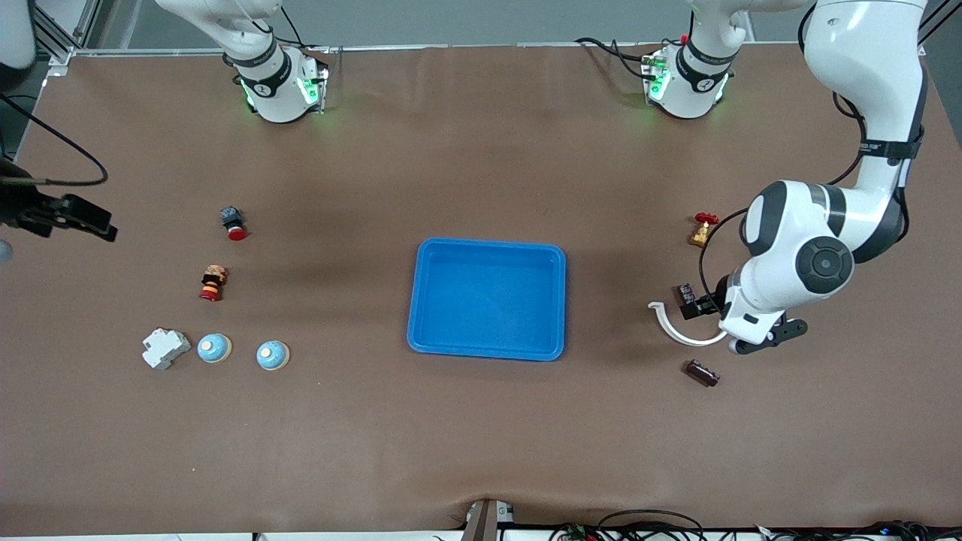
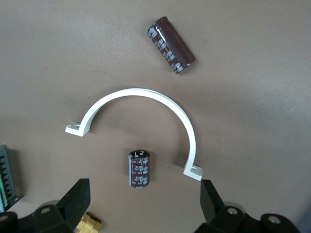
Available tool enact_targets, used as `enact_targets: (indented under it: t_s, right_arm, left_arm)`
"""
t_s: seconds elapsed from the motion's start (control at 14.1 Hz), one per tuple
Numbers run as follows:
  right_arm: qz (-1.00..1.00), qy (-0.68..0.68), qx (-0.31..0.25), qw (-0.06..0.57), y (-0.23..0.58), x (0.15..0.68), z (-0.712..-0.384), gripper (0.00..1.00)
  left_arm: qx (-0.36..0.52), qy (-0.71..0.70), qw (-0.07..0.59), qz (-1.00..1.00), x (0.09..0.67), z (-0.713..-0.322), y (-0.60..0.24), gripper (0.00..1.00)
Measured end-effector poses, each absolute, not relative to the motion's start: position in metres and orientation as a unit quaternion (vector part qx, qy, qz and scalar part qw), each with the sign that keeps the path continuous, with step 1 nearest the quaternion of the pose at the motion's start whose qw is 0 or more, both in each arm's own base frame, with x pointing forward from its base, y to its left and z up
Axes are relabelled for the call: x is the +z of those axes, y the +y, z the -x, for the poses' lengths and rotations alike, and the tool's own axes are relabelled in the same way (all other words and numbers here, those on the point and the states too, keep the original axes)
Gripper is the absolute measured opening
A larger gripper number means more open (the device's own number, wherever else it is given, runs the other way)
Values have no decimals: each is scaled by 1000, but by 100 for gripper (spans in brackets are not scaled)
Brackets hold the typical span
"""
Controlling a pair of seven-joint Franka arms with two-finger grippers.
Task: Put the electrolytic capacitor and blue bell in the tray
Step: 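Reach the left gripper to the capacitor while the right gripper reaches a bell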
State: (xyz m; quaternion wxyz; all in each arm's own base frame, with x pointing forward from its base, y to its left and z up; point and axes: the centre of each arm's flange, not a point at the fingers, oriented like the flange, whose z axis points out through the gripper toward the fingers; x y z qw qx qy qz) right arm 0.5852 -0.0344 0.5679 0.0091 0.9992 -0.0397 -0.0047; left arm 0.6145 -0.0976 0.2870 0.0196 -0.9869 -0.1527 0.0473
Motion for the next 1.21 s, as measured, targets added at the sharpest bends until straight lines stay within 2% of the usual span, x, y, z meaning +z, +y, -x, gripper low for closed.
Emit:
enact_targets:
  t_s: [0.5,0.78,1.21]
  right_arm:
    - [-999,-47,17,8,-45,429,-593,100]
    - [-998,-57,25,7,-60,361,-612,100]
    - [-997,-57,46,5,-62,285,-630,100]
  left_arm:
    - [51,-149,20,987,252,-586,-95,100]
    - [68,-151,23,986,230,-581,-93,100]
    - [69,-151,19,986,202,-581,-93,100]
